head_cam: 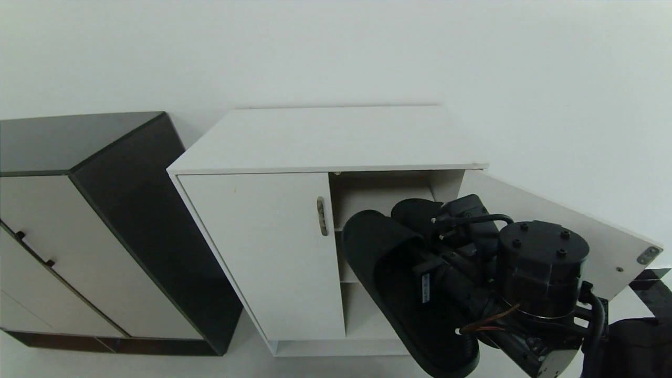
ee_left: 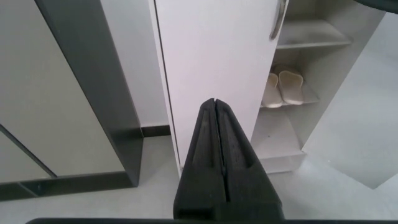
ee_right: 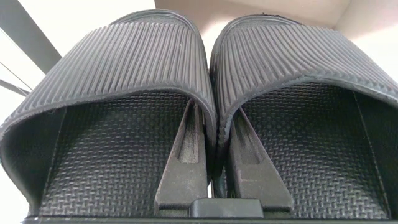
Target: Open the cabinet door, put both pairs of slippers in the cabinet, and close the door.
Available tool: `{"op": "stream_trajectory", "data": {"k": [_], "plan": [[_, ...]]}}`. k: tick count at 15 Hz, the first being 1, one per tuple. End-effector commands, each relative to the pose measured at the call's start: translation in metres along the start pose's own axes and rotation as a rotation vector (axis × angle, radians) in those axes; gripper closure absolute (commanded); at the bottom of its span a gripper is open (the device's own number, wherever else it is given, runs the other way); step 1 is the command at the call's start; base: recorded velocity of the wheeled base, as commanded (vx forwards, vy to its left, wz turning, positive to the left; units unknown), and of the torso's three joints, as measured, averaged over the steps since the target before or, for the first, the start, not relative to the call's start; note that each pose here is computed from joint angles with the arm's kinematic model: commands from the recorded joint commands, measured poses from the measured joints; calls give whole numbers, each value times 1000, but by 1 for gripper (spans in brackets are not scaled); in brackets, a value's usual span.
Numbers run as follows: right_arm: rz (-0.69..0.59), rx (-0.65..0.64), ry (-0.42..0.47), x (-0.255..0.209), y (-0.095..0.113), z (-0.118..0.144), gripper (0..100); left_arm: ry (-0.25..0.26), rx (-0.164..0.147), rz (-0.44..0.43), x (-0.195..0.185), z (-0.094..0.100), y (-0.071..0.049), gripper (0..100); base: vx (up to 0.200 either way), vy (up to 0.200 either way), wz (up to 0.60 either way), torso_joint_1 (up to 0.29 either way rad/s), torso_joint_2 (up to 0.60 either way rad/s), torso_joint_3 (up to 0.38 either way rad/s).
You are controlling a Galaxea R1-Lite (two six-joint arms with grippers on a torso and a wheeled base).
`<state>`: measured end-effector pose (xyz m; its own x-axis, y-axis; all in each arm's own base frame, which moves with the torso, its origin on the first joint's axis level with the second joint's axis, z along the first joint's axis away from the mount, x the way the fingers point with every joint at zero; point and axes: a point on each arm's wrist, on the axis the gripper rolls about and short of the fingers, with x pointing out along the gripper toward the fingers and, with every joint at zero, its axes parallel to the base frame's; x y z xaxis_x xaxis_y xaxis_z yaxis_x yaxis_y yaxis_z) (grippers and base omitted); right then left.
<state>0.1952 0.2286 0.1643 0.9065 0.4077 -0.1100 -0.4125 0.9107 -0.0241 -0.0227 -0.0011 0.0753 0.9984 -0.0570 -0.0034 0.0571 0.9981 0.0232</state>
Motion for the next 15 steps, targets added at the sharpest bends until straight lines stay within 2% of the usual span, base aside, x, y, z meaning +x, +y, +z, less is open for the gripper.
{"op": "stream_trajectory", "data": {"k": [1, 9, 15], "plan": [[-1, -1, 2, 0, 0, -1, 100, 0, 0, 0, 0, 0, 0, 100, 0, 0, 0, -188, 510, 310], [0, -4, 10, 1, 1, -3, 100, 0, 0, 0, 0, 0, 0, 100, 0, 0, 0, -168, 484, 321], [-1, -4, 11, 2, 0, -4, 100, 0, 0, 0, 0, 0, 0, 100, 0, 0, 0, -107, 453, 342]]}}
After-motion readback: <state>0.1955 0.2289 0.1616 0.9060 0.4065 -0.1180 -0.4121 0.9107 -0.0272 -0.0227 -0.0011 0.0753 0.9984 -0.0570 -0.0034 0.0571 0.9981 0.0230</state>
